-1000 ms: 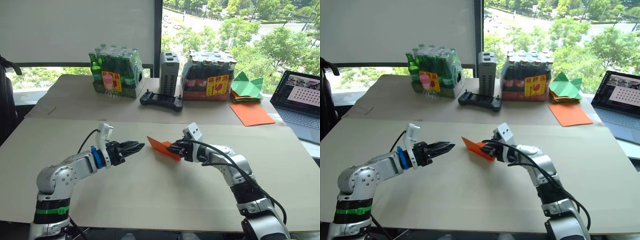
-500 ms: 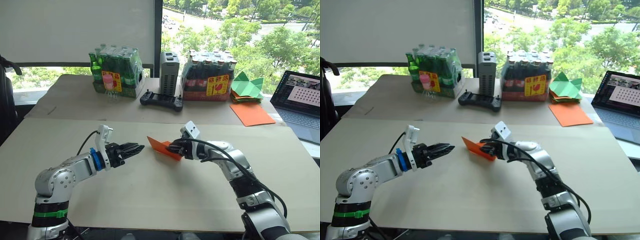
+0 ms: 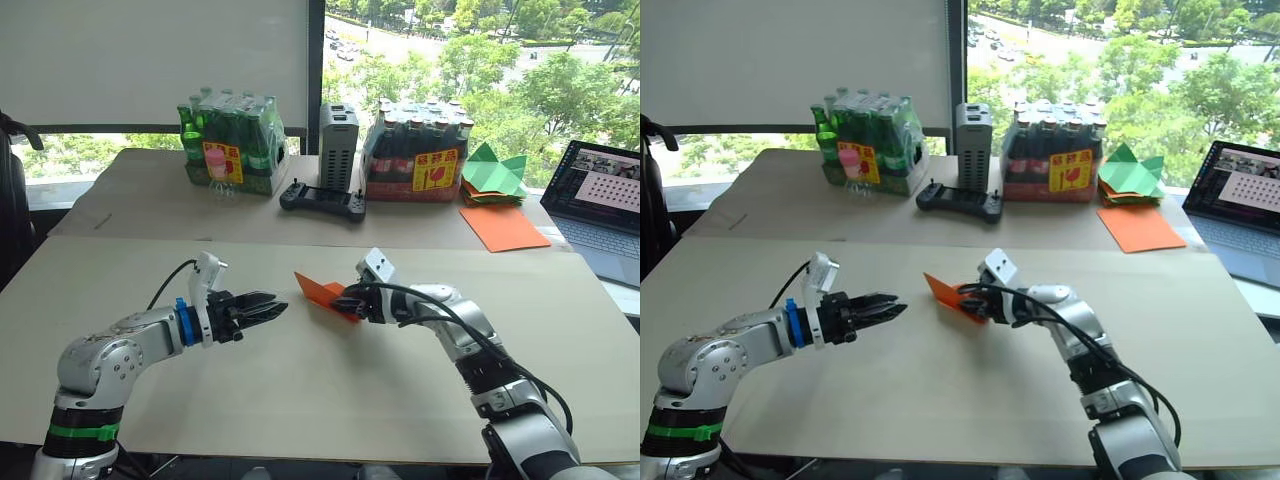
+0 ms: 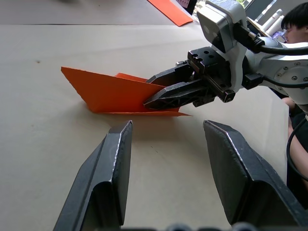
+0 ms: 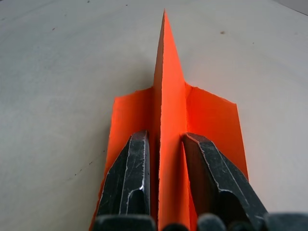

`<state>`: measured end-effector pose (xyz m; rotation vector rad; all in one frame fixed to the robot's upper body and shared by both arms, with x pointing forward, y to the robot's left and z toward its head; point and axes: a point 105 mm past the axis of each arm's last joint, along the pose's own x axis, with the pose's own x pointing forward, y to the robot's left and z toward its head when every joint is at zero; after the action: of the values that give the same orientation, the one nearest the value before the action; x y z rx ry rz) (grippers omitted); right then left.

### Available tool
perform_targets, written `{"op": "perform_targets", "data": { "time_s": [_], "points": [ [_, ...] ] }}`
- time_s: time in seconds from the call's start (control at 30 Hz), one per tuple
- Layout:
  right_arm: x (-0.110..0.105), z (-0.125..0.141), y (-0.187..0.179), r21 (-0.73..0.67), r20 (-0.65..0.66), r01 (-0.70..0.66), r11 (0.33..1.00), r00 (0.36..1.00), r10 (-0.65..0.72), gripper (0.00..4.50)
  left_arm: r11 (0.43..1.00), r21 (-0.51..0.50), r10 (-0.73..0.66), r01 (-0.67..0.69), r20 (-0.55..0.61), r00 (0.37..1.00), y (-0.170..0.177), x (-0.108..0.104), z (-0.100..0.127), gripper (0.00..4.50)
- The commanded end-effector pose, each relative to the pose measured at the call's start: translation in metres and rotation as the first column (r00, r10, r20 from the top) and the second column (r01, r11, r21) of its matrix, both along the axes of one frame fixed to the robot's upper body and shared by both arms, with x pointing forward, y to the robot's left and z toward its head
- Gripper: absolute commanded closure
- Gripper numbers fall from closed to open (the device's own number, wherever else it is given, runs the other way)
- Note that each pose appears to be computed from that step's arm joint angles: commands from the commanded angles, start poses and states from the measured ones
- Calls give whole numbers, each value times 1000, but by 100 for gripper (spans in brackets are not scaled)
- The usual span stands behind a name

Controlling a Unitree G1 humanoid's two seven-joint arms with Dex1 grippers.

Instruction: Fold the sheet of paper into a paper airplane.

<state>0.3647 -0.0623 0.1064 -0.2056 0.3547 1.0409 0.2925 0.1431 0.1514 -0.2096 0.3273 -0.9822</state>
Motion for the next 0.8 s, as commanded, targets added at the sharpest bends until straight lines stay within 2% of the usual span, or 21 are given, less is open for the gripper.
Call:
{"op": "perform_targets", "data": {
  "time_s": [0.03, 0.17, 0.3, 0.33, 0.53, 0.8],
  "points": [
    [3, 13, 7, -7, 61, -23, 1000, 998, 24, 324, 999, 11, -45, 45, 56, 997, -5, -5, 10, 201],
    [4, 5, 4, -54, 72, -9, 999, 997, 13, 324, 998, 27, -60, 58, 63, 996, -5, -6, 10, 201],
    [6, -1, 1, -78, 75, 18, 997, 997, -12, 438, 996, 39, -78, 75, 67, 995, -6, -7, 11, 201],
    [5, -1, 1, -77, 76, 18, 997, 997, -12, 445, 996, 40, -82, 79, 68, 994, -6, -7, 11, 201],
    [6, 5, -8, -73, 93, 64, 995, 994, -57, 445, 994, 36, -107, 105, 75, 991, -10, -8, 13, 201],
    [-2, 35, -48, -1, 130, 251, 968, 960, -249, 445, 987, 36, -160, 158, 84, 984, -20, -12, 13, 201]
  ]
}}
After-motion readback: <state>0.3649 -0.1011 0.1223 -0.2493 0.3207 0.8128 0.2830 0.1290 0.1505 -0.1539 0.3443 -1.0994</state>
